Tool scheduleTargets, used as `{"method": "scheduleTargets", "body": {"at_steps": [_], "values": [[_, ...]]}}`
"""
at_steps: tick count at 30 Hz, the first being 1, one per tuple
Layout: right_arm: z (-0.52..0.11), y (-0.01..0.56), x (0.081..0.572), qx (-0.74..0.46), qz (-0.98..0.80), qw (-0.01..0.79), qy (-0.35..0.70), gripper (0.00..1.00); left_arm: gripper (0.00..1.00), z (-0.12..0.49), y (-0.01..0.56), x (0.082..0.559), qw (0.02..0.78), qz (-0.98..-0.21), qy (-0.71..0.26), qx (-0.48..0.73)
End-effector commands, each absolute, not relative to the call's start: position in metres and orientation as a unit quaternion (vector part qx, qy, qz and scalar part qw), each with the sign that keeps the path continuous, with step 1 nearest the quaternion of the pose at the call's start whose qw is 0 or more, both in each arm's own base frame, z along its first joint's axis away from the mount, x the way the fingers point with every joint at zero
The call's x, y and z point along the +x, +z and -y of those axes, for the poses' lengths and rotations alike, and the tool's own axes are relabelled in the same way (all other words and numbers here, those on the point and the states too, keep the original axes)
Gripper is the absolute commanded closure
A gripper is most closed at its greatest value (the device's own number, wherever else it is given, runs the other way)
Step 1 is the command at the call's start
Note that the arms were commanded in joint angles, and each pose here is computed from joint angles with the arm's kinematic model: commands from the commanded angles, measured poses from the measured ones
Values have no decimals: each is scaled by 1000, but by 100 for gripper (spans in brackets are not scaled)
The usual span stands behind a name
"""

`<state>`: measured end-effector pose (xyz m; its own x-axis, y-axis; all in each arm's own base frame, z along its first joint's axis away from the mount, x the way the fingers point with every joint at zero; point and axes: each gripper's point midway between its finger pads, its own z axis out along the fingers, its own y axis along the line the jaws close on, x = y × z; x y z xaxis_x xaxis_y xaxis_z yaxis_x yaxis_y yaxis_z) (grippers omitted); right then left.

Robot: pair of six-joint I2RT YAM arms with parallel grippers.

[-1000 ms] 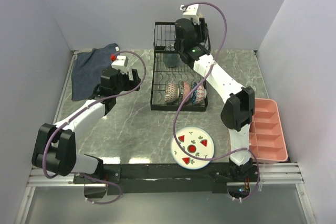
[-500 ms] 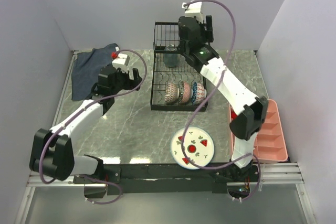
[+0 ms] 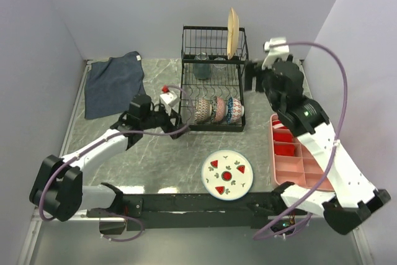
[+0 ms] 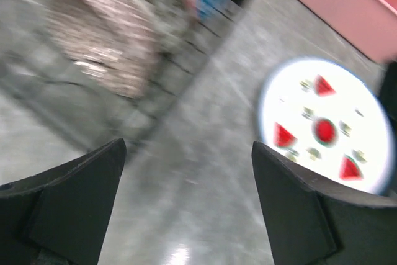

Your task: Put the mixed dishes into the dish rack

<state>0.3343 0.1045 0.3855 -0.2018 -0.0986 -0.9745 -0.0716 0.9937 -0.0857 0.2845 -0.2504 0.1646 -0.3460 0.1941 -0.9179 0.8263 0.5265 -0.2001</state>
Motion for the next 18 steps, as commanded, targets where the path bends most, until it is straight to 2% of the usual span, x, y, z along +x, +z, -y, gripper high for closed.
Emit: {"method": "scheduleTargets", "body": {"at_steps": [1, 7, 12, 18], "values": [[-129, 297, 288, -233, -827, 507, 70, 10, 13, 283, 152, 243, 407, -731, -421, 352], [-95, 251, 272, -194, -880, 424, 85, 7, 17, 306, 112, 205, 322, -747, -451, 368], [-87, 246, 259, -197, -875, 436, 78, 7, 21, 322, 85, 189, 275, -766, -441, 378], [-87, 214, 228, -223, -882, 403, 98, 7, 26, 335, 58, 165, 204, -777, -453, 386]]}}
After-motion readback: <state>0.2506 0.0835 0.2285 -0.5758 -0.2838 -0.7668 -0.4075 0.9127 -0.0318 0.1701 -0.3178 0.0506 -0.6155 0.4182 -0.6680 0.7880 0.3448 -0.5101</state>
